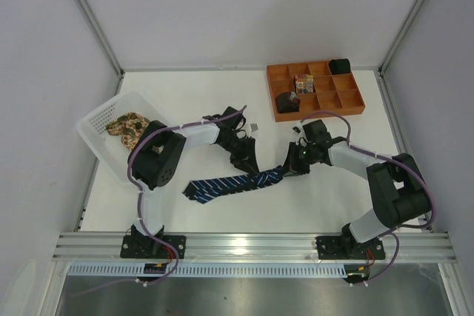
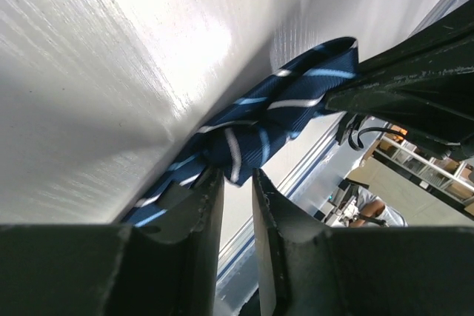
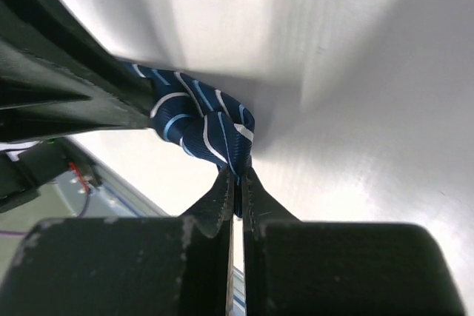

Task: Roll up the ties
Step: Roll the tie

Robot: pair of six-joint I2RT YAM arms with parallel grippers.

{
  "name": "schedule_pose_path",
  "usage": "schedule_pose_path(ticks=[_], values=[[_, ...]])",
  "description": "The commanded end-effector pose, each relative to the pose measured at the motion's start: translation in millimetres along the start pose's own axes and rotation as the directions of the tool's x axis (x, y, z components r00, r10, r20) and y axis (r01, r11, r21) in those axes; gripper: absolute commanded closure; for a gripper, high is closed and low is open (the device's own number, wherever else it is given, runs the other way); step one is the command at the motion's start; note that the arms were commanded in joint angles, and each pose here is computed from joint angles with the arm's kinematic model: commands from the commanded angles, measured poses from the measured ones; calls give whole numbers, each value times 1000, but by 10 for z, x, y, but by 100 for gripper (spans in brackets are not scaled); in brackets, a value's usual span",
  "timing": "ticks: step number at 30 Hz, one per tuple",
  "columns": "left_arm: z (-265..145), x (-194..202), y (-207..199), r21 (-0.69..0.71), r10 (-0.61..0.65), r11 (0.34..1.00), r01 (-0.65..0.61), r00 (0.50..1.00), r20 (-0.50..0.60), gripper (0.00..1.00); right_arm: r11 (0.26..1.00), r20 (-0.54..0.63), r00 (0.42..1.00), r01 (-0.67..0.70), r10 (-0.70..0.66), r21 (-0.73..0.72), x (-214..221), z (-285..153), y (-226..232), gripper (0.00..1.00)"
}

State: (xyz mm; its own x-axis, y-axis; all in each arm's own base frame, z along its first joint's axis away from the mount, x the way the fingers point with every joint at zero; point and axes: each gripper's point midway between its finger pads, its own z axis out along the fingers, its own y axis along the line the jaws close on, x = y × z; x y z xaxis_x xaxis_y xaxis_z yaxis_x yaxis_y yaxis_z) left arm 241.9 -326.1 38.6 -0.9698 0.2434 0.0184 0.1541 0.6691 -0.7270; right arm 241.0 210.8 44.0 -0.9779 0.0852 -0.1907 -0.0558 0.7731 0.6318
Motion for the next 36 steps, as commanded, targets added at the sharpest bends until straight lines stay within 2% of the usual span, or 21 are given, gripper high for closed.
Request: schedule_pose_path(ticks=[1,8,18,23,28,36], values=[[-80,-122,-128,-7,49,999,-49,998,36,70,991,-14,999,40,-39,128,7,-203,-134,100],[-175,-39,-215,14,65,998,-66,997,41,66,947,-17,995,96,-95,306,-33,-468,-277,100],[1,289,-329,76,69,995,-66,997,-37,77,867,-59,984,177,-169,466,-119,-682,-172,100],[148,300,-541,143,63,988,-53,996,-70,77,803,-95,972,230,-214,549,-105,-642,-158,100],[229,179,-667,169,63,984,-51,996,-65,78,773,-104,965,256,-241,580,-87,-623,-80,100],[427,209,-504,145,18,989,-1,993,-117,79,774,-90,956,280,-279,568,-111,-616,123,100]])
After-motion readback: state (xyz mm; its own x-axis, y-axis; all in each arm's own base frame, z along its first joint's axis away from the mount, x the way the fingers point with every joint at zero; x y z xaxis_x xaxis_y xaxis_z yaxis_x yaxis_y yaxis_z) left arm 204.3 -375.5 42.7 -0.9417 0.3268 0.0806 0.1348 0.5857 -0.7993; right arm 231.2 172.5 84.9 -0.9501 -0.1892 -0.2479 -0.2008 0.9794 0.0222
